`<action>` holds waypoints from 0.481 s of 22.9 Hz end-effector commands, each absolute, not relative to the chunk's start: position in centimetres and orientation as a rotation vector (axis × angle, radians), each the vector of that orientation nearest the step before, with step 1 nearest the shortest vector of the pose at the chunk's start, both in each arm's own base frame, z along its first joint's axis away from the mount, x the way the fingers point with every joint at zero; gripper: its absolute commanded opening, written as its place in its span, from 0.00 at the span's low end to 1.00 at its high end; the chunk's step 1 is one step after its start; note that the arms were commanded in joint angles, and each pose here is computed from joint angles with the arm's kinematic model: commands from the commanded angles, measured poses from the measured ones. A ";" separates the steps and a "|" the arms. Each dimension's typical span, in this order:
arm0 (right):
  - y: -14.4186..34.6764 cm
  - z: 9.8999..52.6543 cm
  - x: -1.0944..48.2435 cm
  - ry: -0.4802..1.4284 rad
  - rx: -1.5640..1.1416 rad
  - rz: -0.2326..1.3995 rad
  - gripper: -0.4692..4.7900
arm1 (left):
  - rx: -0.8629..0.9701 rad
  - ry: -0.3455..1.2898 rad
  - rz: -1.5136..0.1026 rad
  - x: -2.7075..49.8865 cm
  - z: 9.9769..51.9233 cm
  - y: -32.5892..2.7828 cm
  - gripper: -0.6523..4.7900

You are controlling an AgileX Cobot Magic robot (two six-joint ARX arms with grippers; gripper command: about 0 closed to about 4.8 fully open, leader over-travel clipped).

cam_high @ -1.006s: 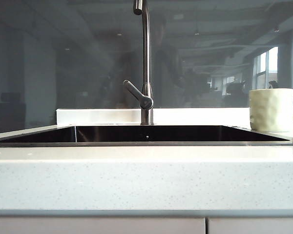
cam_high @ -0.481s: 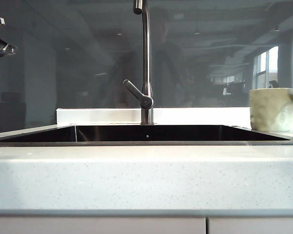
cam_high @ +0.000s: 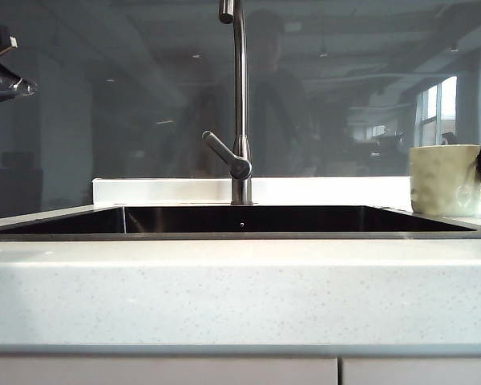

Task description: Pick up the mug next to the sink, go to the faucet to get some water, pour the water into the sink, and finally put the mug back to its place.

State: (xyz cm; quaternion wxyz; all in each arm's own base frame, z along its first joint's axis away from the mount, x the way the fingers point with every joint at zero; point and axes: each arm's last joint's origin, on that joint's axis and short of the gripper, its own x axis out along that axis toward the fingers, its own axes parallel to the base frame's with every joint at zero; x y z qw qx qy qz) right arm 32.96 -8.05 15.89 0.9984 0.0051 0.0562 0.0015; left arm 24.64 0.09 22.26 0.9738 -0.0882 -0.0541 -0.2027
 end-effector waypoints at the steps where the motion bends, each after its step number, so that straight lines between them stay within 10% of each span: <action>1: -8.2 16.5 33.4 0.061 -0.007 0.003 0.43 | -0.169 -0.132 -0.411 24.7 22.6 0.1 0.11; 11: -8.2 16.8 33.5 0.034 -0.013 0.007 0.08 | -0.173 -0.117 -0.410 25.0 22.2 0.1 0.11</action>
